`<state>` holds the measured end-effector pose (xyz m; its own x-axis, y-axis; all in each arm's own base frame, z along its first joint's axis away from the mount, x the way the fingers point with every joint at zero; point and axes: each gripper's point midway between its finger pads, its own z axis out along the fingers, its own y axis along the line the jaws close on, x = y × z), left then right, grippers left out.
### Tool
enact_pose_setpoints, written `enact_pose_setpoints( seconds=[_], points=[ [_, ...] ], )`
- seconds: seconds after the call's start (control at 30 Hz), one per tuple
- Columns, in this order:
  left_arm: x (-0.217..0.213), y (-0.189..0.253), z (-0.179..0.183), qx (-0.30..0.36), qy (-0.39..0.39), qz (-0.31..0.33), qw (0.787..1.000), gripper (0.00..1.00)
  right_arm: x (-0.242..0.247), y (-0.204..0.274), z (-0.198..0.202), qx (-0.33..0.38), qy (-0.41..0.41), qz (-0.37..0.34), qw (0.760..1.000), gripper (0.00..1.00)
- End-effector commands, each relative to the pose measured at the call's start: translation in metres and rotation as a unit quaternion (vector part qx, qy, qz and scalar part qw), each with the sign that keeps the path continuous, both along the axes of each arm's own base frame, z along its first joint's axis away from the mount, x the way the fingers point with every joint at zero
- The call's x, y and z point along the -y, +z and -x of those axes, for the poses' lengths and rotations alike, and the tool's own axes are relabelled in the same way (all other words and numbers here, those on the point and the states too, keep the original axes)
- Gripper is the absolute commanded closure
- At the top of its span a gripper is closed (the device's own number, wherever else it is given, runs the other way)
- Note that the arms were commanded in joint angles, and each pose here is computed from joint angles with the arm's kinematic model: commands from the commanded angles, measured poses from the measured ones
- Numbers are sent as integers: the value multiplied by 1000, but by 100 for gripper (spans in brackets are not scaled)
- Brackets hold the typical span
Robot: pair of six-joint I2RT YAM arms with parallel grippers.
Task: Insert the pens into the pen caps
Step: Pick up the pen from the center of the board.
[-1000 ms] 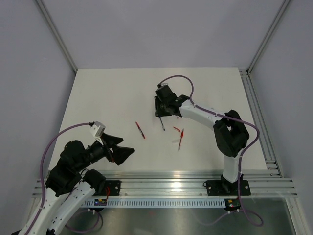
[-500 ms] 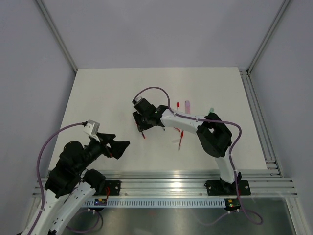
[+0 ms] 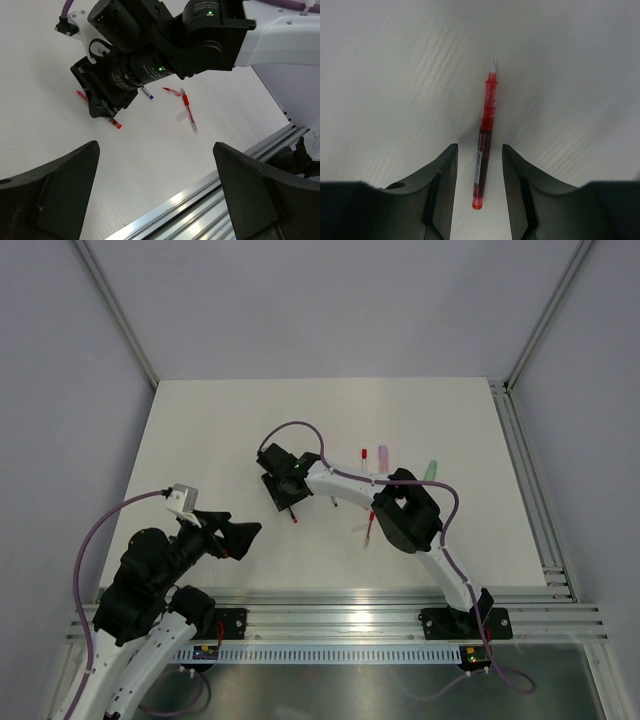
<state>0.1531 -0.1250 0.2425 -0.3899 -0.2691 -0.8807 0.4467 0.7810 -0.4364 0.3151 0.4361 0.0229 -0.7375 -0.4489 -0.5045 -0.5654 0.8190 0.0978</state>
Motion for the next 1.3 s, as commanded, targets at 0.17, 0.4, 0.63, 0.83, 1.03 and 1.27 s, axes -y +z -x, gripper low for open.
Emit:
enact_pose_setpoints(
  seconds=[0.17,0.4,0.63,0.83,1.03,1.27],
  points=[
    [10,21,6,35,-36,17,999,1,-6,-14,-11,12,-4,30,999,63],
    [15,20,10,38,-56,18,998,3,-10,5,-21,42,-30,4,999,100],
    [20,21,13,35,-75,23,996,9,-10,126,-22,135,-55,-156,977,100],
    [33,19,17,17,-108,35,993,19,4,236,43,170,-65,-332,925,100],
    [57,12,19,-4,-177,43,983,28,20,285,100,152,-80,-483,859,100],
    [69,8,27,-14,-225,54,973,31,11,292,134,140,-74,-518,841,100]
  ],
)
